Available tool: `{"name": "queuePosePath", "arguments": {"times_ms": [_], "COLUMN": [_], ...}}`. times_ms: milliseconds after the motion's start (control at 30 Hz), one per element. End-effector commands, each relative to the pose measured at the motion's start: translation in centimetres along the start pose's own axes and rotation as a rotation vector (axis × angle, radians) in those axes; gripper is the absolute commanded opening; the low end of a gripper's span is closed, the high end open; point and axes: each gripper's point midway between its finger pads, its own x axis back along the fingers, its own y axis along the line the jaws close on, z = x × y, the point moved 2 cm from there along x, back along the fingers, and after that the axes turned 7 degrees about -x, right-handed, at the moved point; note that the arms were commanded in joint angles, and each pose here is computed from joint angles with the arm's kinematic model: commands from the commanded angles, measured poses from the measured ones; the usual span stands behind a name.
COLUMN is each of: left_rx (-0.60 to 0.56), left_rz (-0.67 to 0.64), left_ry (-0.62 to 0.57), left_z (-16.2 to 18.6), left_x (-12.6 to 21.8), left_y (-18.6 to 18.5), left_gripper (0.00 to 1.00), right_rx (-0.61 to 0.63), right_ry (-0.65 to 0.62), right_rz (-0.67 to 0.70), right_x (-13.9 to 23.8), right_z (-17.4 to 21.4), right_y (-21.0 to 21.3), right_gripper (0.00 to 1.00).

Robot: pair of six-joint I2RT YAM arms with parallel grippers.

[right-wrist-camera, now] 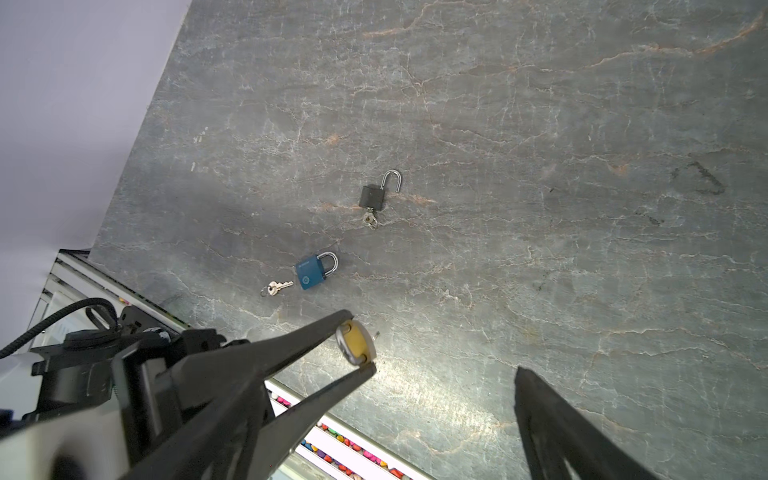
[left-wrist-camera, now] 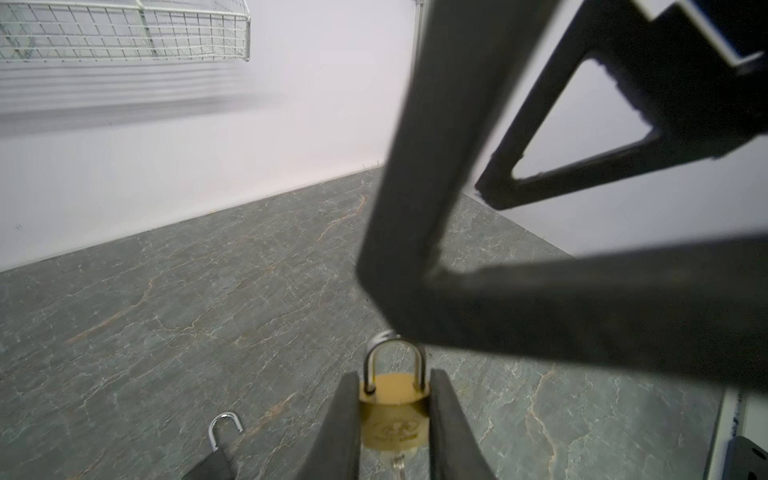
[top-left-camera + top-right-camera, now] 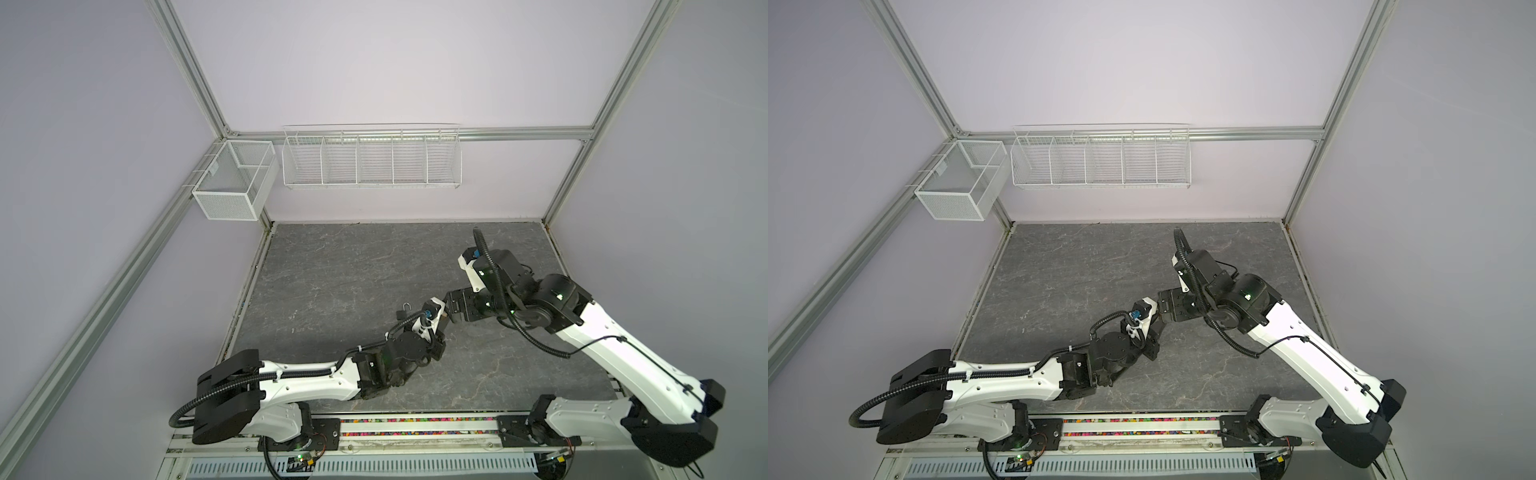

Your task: Unlock with the key

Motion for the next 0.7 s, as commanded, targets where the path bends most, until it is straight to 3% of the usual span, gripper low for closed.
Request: {"name": "queuePosePath", "arguments": {"times_ms": [0,667], "left_rx": [-0.004,-0.015], "left_rz": [-0.013,-0.033], "left_ry": [-0.062,-0.055], "left_z": [-1.2,-1.0], "left_x": [0.1,0.1], "left_y": [0.0,0.1], "left_gripper": [0.0,0.0], "right_rx": [-0.006,0.021], "right_ry": [0.013,0.005], "right_rz": [0.036,0.23], "right_x": [0.0,-2.5], "right_z": [0.0,-1.3], "right_y": [-0.4,-2.2], "right_gripper": [0.94,0.94]}}
